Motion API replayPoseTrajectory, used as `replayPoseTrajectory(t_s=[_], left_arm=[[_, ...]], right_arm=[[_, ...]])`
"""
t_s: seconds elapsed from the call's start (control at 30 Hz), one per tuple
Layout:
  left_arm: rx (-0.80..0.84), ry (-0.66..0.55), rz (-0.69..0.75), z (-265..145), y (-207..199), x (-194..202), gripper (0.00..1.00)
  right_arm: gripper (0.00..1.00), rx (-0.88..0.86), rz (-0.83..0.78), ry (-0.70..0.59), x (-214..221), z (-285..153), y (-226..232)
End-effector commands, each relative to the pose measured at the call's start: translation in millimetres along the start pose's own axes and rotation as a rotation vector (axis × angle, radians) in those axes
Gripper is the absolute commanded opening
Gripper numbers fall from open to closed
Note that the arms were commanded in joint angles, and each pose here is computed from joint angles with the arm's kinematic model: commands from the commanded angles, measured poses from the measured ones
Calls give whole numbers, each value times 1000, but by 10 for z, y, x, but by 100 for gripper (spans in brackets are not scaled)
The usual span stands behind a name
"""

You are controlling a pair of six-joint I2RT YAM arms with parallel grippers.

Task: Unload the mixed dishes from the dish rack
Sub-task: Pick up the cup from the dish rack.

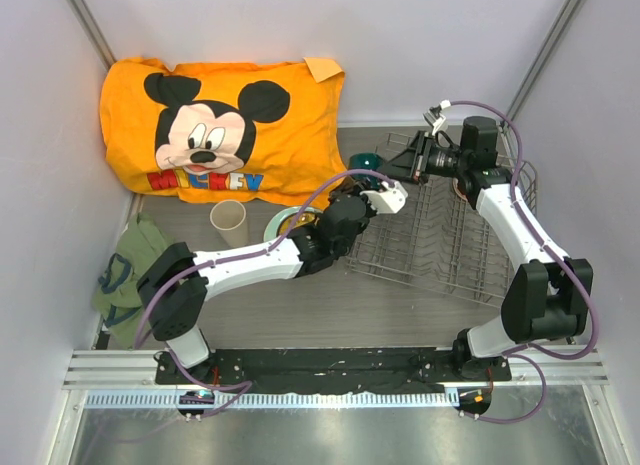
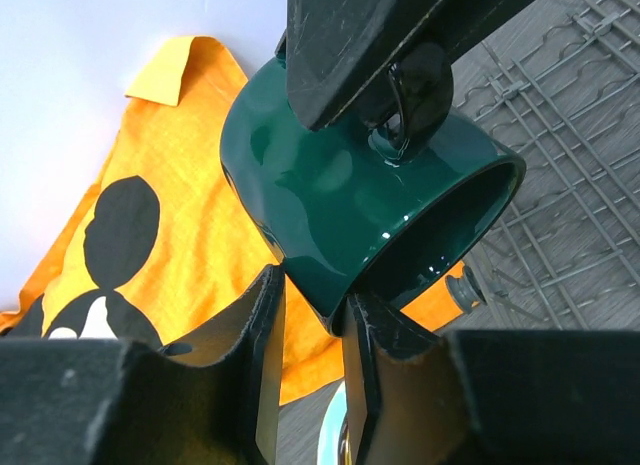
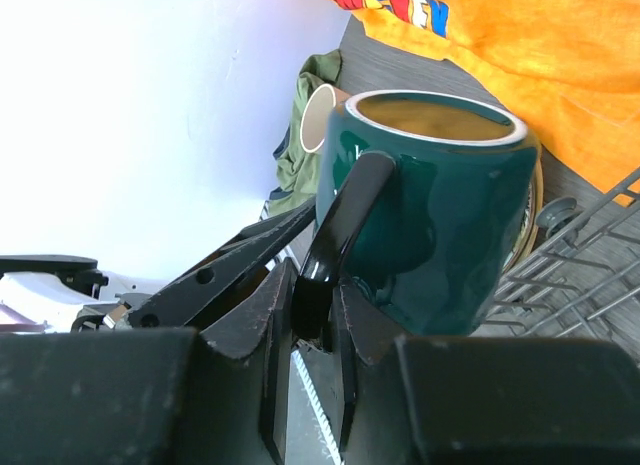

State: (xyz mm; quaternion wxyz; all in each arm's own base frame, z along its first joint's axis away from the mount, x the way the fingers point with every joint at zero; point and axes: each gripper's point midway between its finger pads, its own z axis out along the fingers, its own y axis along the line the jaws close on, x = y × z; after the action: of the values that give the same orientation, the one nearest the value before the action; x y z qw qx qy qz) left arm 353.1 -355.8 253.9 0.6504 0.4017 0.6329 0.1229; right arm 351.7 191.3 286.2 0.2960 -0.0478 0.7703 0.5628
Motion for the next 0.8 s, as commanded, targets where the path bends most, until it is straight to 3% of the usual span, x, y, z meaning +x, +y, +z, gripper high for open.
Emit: replayPoseTrajectory(t_s=[0.0,0.17,0.43,0.5,0.77], left_arm=[[-67,-73,-94,2,249,-338,25],[-75,-74,-99,-12,287,-355,0],[-90,-85,-118,-97,431,-420,0],[-90,-93,-130,-136,486,-458,0],[-69,-86,-177,-219,602,-561,0]], right_arm=[[1,-110,-130,2,-16,-89,421],[1,-107,-130,3,0,-83,403],[7,-100,-123,12,28,-55,313],[17,-95,-122,12,25,-48,283],[34,-45,-104,25,48,11,78]])
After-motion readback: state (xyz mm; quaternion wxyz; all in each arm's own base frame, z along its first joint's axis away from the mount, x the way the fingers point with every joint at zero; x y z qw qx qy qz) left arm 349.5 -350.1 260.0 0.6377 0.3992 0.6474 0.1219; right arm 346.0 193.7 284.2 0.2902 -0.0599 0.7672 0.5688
